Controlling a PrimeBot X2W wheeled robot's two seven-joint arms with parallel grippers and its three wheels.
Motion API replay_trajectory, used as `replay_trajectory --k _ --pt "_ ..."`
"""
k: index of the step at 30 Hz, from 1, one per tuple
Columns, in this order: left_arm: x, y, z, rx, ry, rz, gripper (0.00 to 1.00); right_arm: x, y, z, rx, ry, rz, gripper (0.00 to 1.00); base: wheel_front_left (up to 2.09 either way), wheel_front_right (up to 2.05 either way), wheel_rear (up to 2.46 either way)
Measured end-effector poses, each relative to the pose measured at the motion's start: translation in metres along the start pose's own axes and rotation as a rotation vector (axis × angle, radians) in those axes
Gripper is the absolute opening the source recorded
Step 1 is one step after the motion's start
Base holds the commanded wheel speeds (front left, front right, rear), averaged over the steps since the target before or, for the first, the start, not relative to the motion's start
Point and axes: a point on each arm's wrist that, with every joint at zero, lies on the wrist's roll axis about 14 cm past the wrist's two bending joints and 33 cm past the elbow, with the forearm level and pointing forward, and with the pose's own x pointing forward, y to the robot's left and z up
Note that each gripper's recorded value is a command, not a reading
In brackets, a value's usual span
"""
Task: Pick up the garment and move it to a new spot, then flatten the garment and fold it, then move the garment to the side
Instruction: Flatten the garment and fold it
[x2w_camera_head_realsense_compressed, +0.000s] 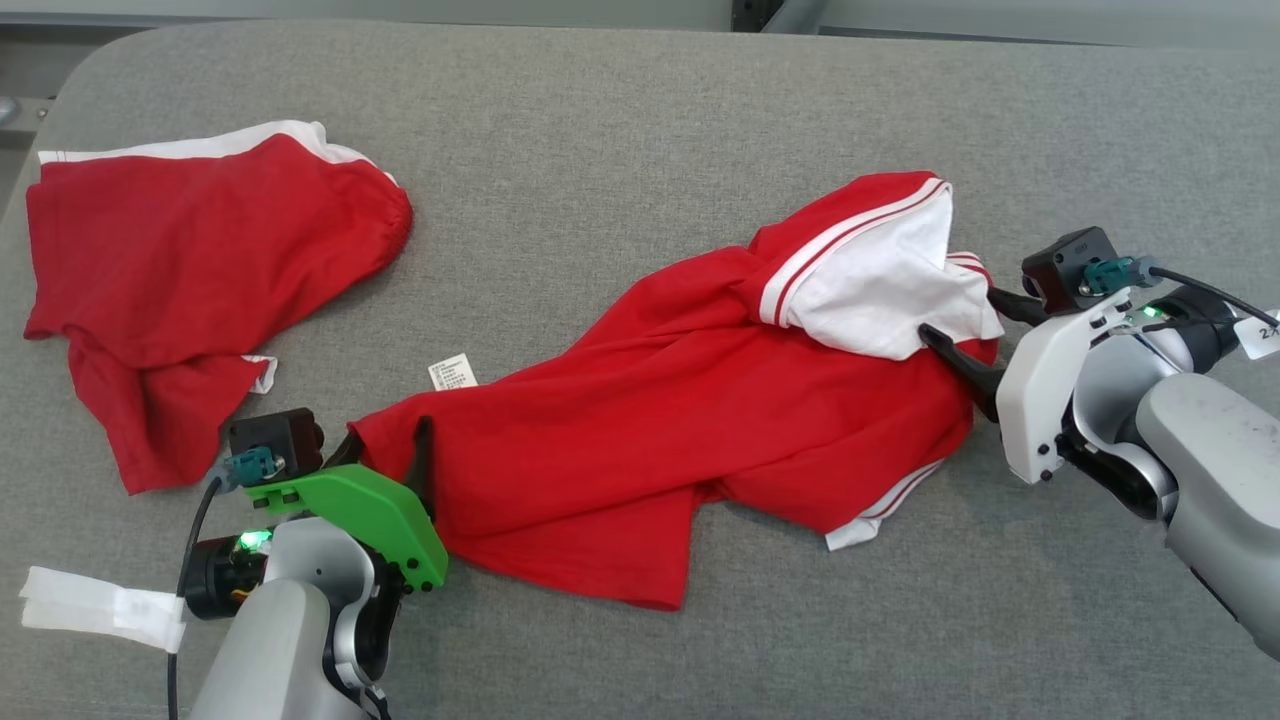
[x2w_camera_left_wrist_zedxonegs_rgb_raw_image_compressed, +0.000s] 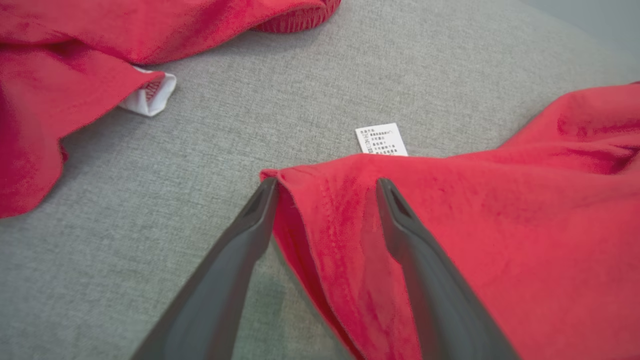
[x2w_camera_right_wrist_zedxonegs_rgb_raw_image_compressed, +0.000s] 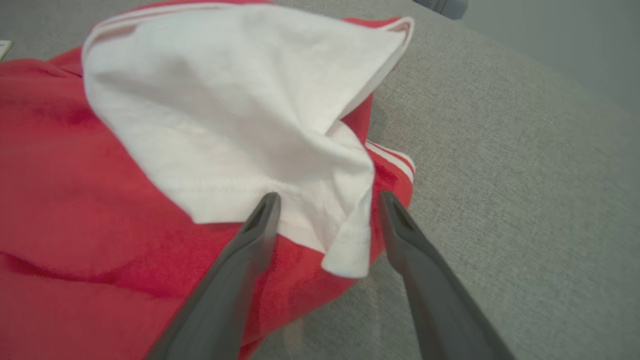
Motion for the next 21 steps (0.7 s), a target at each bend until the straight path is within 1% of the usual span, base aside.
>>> replay_trajectory --k 5,6,7,9,10,11,12,16,21 --pt "0.005 0.002 -0.011 -0.021 0.045 -0.001 1.0 0.009 0.01 -0.012 0.027 0.029 0.041 1.0 0.0 0.0 0.0" --pt "0.006 0.002 -0.012 -0.025 0.05 -0.001 1.0 0.011 0.011 -0.011 0.027 0.022 0.046 0.85 0.0 0.0 0.0" --pt "0.006 0.002 -0.013 -0.027 0.053 -0.002 1.0 0.012 0.011 -0.009 0.027 0.013 0.049 0.59 0.0 0.0 0.0" --pt "0.008 0.001 -0.014 -0.026 0.059 -0.008 1.0 0.013 0.013 -0.006 0.028 -0.008 0.055 0.28 0.0 0.0 0.0" --pt "0.008 -0.003 -0.017 -0.021 0.068 -0.026 0.45 0.012 0.015 -0.006 0.029 -0.017 0.06 0.0 0.0 0.0 0.0" --pt "0.008 -0.005 -0.017 -0.021 0.07 -0.033 0.03 0.012 0.016 -0.005 0.023 -0.026 0.063 0.0 0.0 0.0 0.0" --pt "0.008 -0.006 -0.017 -0.021 0.066 -0.039 0.0 0.012 0.015 -0.002 0.02 -0.04 0.062 0.0 0.0 0.0 0.0" --pt "0.006 -0.008 -0.01 -0.015 0.034 -0.056 0.0 0.007 0.014 0.012 0.028 -0.104 0.056 0.0 0.0 0.0 0.0" --pt "0.001 -0.009 0.017 -0.013 -0.065 -0.074 0.0 -0.009 0.005 0.028 0.012 -0.17 0.027 0.0 0.0 0.0 0.0"
